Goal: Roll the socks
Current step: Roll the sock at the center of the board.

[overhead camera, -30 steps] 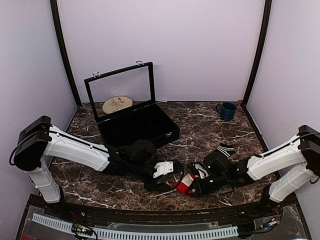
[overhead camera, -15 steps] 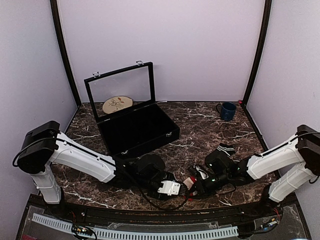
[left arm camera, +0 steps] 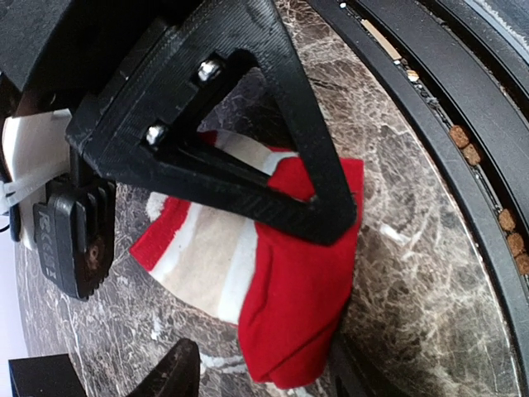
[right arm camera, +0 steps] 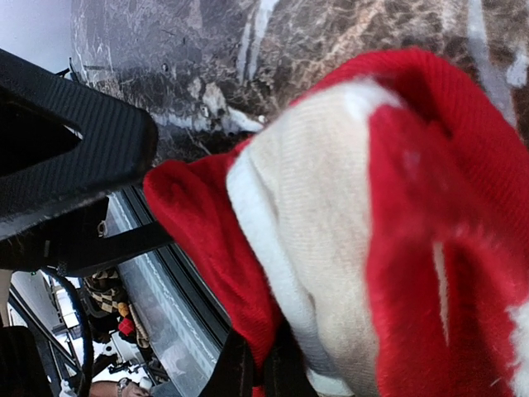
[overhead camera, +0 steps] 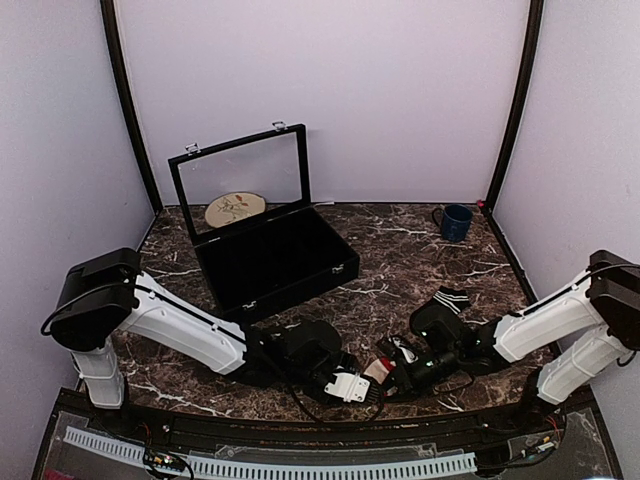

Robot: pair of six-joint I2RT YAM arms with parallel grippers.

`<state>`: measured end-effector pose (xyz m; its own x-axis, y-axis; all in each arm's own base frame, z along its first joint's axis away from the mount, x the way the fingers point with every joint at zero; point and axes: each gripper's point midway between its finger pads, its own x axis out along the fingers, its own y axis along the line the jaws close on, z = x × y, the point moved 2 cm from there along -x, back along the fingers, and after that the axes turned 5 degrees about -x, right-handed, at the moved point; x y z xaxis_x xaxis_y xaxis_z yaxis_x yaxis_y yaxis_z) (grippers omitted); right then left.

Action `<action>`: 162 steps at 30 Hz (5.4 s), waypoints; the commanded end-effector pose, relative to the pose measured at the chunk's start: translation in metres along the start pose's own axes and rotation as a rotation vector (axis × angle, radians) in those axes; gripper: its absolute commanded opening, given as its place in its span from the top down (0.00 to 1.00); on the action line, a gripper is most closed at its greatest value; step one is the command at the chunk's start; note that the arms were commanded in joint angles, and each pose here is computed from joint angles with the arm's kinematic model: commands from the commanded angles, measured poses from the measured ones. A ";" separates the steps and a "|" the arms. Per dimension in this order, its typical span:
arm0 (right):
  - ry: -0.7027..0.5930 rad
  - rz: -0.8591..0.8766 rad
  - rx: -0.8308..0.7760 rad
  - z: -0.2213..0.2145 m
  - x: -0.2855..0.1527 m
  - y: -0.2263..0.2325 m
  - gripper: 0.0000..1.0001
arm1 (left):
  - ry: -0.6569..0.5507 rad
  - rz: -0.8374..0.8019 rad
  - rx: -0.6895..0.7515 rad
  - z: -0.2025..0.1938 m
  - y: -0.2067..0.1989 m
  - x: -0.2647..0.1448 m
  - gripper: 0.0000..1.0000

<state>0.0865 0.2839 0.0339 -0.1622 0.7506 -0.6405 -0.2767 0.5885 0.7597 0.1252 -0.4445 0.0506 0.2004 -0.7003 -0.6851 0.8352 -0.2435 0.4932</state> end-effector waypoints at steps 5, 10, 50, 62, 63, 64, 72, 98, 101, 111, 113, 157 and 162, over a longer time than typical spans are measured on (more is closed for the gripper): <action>-0.002 0.031 0.010 -0.001 -0.002 0.000 1.00 | 0.010 0.004 0.055 0.006 0.001 0.005 0.53; 0.001 0.042 0.015 -0.002 -0.003 0.000 1.00 | 0.040 -0.022 0.074 -0.003 -0.010 0.003 0.53; 0.040 0.002 0.003 -0.003 -0.002 -0.010 0.93 | 0.196 -0.302 0.071 -0.034 -0.062 0.022 0.94; 0.024 -0.145 -0.087 0.014 -0.012 -0.013 0.76 | 0.269 -0.509 -0.084 -0.033 -0.073 0.009 0.96; 0.020 -0.157 -0.093 0.016 -0.013 -0.014 0.76 | 0.273 -0.523 -0.102 -0.032 -0.073 0.007 0.96; 0.012 -0.169 -0.098 0.017 -0.015 -0.015 0.75 | 0.279 -0.534 -0.120 -0.032 -0.073 0.005 0.96; -0.072 -0.254 -0.146 0.026 -0.034 -0.019 0.72 | 0.348 -0.682 -0.328 -0.026 -0.072 -0.012 0.96; -0.267 -0.461 -0.323 0.024 -0.076 -0.023 0.68 | 0.345 -0.877 -0.782 -0.029 -0.012 0.006 0.98; -0.257 -0.478 -0.382 0.025 -0.070 -0.012 0.68 | 0.341 -0.857 -0.828 -0.043 0.004 0.011 0.98; -0.233 -0.600 -0.626 0.032 -0.051 0.021 0.68 | 0.282 -0.863 -0.912 -0.056 0.030 0.009 0.99; -0.215 -0.633 -0.700 0.033 -0.045 0.029 0.68 | 0.260 -0.894 -0.932 -0.053 0.027 0.010 0.99; 0.044 -0.958 -1.196 0.079 0.010 0.005 0.67 | 0.139 -0.973 -1.054 -0.051 0.042 0.003 0.99; 0.067 -0.940 -1.194 0.079 0.014 0.002 0.75 | 0.136 -0.970 -1.053 -0.051 0.043 0.004 0.99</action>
<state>0.1575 0.3137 0.0406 0.4971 0.2124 -0.8413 -0.8619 0.2330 -0.4505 0.1894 -0.4261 0.0414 -0.6482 -0.4670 -0.6014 0.6569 0.0565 -0.7519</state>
